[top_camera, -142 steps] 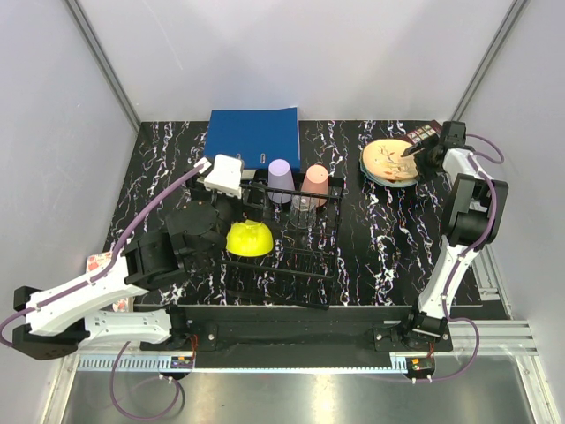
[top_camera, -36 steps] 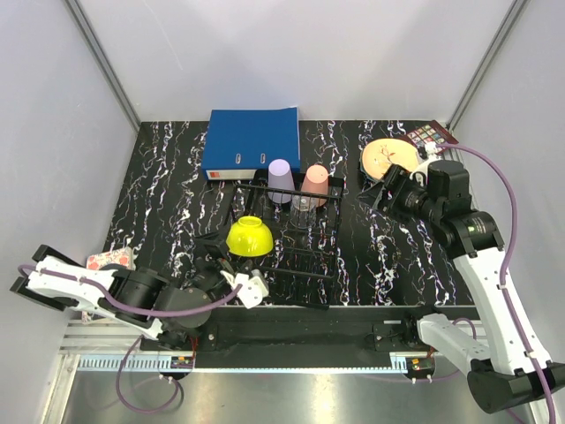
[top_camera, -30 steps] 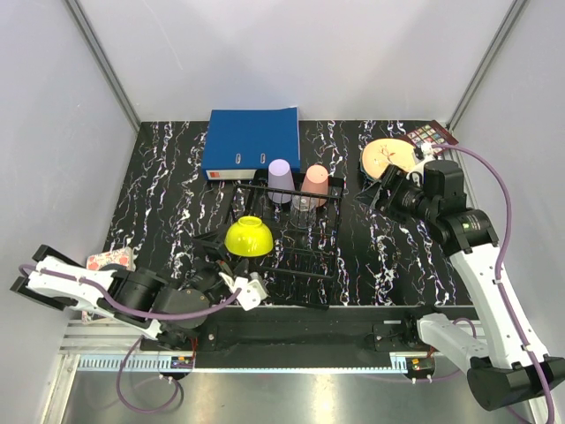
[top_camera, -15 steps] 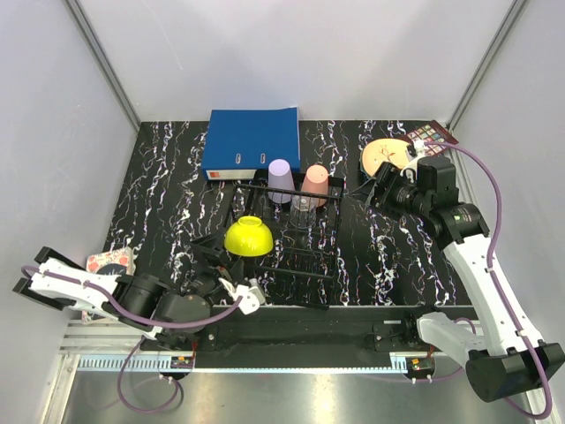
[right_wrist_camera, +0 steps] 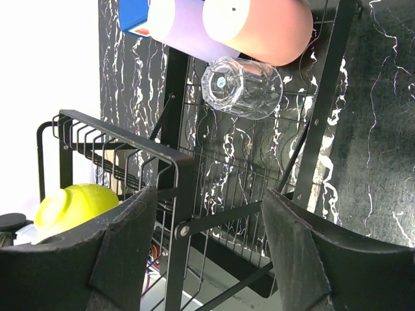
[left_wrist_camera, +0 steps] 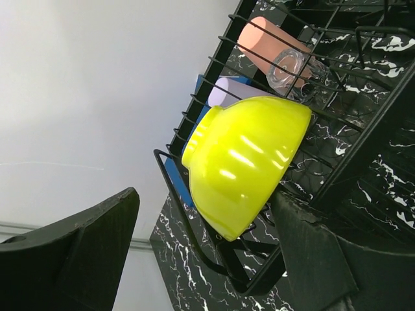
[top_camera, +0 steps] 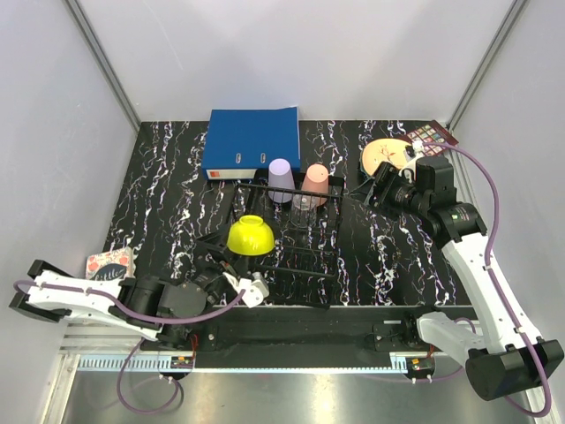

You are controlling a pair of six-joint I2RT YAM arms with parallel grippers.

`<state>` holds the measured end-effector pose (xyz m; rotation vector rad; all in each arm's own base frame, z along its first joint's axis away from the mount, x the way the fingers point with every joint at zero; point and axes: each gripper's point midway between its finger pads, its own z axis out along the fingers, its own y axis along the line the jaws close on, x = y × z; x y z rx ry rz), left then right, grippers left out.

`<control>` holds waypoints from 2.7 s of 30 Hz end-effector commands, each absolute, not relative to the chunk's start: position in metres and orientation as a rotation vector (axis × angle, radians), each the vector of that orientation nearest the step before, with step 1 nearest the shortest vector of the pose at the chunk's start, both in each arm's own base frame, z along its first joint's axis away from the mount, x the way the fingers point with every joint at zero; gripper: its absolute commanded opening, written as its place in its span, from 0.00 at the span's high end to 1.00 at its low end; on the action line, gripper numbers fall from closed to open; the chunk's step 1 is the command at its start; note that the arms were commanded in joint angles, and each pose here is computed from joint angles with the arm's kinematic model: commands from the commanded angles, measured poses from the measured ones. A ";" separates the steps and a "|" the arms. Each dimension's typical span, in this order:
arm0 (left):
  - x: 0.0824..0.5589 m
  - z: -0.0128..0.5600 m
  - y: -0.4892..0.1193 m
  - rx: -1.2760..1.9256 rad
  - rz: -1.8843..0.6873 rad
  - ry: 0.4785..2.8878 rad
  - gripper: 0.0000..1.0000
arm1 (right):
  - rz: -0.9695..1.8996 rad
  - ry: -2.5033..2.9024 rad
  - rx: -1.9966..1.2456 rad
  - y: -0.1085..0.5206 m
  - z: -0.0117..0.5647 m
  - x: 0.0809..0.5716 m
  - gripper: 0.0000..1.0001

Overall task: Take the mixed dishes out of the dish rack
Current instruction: Pick up the bowl from the dish rack, then place the bowl at the center of the board.

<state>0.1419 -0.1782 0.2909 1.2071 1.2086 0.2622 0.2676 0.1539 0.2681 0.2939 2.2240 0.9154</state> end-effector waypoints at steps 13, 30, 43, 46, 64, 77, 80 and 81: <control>0.172 0.308 -0.190 1.153 0.270 1.212 0.29 | 0.956 2.188 0.259 0.161 0.273 0.273 0.27; 0.183 0.297 -0.208 1.208 0.263 1.206 0.63 | 0.955 2.197 0.245 0.162 0.268 0.274 0.26; 0.191 0.331 -0.211 1.153 0.322 1.129 1.00 | 0.947 2.181 0.225 0.162 0.276 0.278 0.26; 0.192 0.341 -0.212 1.131 0.322 1.117 1.00 | 0.949 2.175 0.224 0.162 0.279 0.279 0.27; 0.217 0.457 -0.189 0.554 0.304 1.062 1.00 | 0.928 2.067 0.213 0.162 0.331 0.303 0.27; 0.273 0.573 -0.251 0.119 -0.293 1.418 1.00 | 0.944 1.925 0.150 0.162 0.411 0.303 0.27; 0.280 0.571 -0.268 0.072 -0.465 1.460 1.00 | 0.915 1.902 0.148 0.155 0.422 0.295 0.27; 0.282 0.566 -0.270 0.066 -0.496 1.486 1.00 | 0.909 1.897 0.144 0.155 0.424 0.294 0.27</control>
